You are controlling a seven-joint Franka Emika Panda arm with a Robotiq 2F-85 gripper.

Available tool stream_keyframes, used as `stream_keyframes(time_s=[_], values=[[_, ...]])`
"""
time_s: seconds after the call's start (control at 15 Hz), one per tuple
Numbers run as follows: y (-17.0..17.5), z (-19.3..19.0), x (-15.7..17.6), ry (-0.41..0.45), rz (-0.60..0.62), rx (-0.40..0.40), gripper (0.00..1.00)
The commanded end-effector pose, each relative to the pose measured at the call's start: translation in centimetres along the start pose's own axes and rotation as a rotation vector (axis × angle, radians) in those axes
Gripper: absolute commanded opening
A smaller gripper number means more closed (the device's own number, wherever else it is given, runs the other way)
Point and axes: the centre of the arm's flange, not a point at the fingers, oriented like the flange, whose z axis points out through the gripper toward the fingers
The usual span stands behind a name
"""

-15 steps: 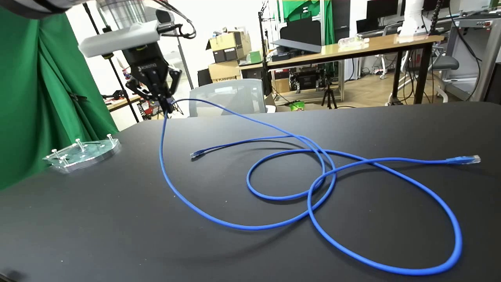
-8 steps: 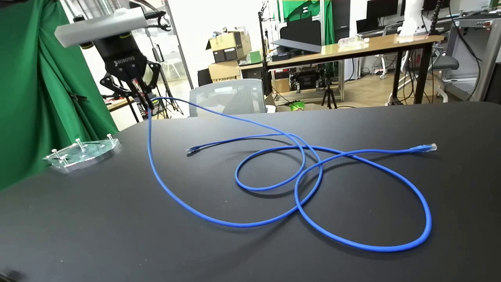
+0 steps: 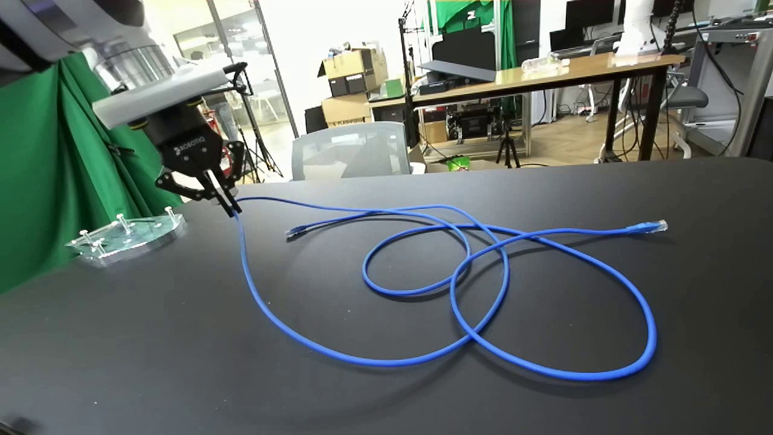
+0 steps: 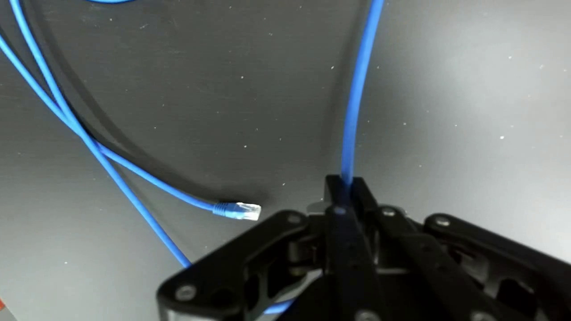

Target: Unravel the blue cord on the table

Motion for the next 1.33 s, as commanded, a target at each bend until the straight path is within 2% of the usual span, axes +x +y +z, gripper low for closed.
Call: stream_keyframes(time_s=[0.0,0.33,0.4,0.47,0.73,0.87,1.07,1.13,1.27], values=[[-3.1,0.8,-0.1,-0.042,-0.055,-0.037,0.02],[-7.0,2.0,-1.2,-0.090,-0.151,-0.047,0.02],[-7.4,2.4,-1.4,-0.106,-0.159,-0.049,0.32],[-7.7,2.7,-1.7,-0.119,-0.162,-0.051,0.32],[-6.9,2.9,-2.6,-0.148,-0.122,-0.068,0.59],[-4.9,2.4,-2.7,-0.146,-0.071,-0.087,0.73],[0.3,1.5,-3.5,-0.150,0.057,-0.102,0.94],[2.8,1.3,-4.2,-0.162,0.106,-0.101,0.98],[7.7,1.2,-5.9,-0.180,0.202,-0.104,1.00]])
